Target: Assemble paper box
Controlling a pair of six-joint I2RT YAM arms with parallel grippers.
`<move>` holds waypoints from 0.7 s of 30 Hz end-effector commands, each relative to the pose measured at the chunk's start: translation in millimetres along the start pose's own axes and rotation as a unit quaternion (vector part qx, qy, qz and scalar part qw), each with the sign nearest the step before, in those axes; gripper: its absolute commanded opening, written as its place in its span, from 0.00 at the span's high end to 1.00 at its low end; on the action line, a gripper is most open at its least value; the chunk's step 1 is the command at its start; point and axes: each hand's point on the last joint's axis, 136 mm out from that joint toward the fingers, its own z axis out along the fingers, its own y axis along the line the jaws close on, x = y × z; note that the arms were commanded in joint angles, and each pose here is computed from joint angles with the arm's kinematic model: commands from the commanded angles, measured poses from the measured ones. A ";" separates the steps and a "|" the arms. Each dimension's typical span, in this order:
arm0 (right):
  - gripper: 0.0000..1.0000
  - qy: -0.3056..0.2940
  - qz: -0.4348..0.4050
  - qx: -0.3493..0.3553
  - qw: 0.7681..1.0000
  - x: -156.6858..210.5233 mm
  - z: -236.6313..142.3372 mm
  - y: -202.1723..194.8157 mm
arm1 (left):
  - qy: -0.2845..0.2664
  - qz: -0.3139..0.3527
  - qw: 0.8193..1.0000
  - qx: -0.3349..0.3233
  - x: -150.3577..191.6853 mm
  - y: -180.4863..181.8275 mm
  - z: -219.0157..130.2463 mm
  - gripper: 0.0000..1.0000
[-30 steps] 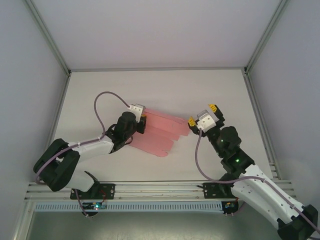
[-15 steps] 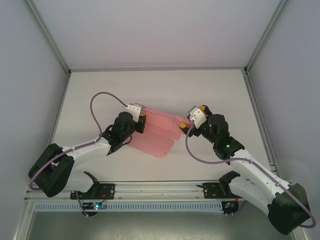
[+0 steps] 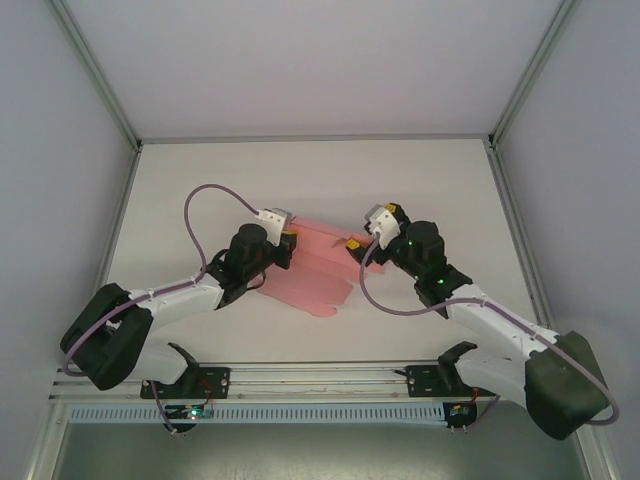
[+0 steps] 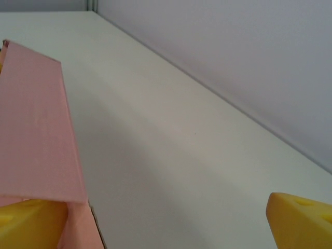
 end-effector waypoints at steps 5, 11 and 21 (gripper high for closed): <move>0.02 -0.066 -0.023 0.084 0.994 -41.0 15.8 -7.5 | -0.022 -0.002 0.999 0.032 -11.2 -12.7 4.0 1.00; 0.02 -0.077 -0.002 0.224 0.971 -50.6 16.1 -28.3 | -0.026 -0.017 0.999 0.019 -10.7 -7.8 8.4 1.00; 0.02 -0.025 0.033 0.272 0.961 -31.0 3.0 -40.7 | -0.044 -0.039 0.997 -0.054 -15.4 17.4 5.7 1.00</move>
